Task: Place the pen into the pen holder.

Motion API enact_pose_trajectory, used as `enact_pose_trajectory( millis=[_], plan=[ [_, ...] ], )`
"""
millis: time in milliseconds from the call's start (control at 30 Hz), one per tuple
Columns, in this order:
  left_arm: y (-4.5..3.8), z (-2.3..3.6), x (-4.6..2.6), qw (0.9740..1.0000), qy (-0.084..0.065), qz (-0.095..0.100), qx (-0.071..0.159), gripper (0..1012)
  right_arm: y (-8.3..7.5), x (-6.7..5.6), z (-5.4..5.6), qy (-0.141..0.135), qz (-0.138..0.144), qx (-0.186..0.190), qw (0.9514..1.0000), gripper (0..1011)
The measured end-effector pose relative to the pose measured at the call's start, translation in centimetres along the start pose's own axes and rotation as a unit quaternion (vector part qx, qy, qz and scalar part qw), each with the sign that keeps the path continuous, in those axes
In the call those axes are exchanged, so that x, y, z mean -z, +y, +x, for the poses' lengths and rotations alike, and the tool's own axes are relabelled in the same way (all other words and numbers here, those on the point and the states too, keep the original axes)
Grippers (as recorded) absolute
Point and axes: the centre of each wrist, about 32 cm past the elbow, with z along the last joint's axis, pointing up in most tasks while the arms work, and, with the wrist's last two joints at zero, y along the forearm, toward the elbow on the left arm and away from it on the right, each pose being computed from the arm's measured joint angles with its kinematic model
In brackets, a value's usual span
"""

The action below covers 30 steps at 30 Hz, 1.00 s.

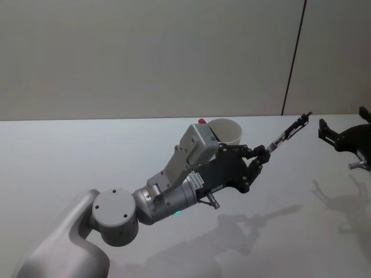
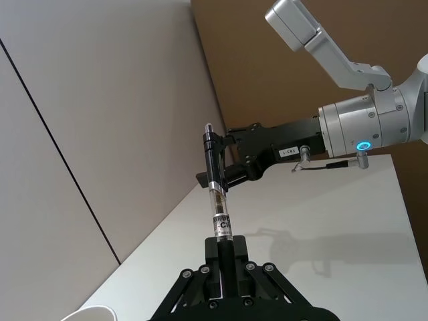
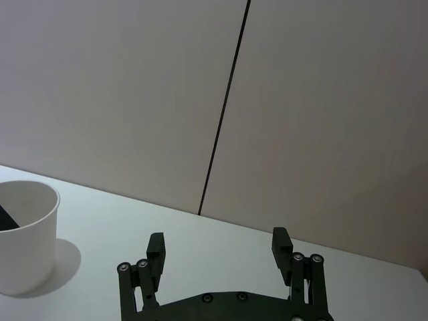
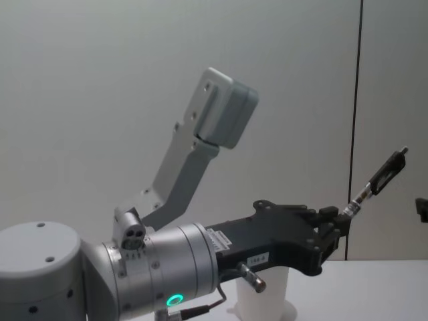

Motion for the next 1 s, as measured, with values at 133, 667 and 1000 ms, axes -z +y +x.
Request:
enact_pose_trajectory(
  millis=[133,667,1000],
  plan=[
    [-0.02,-0.11,0.02,1.0,0.001,0.001,0.001,132,0.0,0.0,0.0,0.0,0.001,-0.001,1.0,1002],
    [-0.07,-0.3,0.05,1.0,0.003,0.002,0.004,132,-0.4,0.4,0.8,0.001,0.012,-0.024,0.9996,1002],
    [-0.09,-0.36,0.06,1.0,0.004,0.003,0.005,132,-1.2,1.2,2.0,0.019,0.013,-0.057,0.9981,1002]
  ],
)
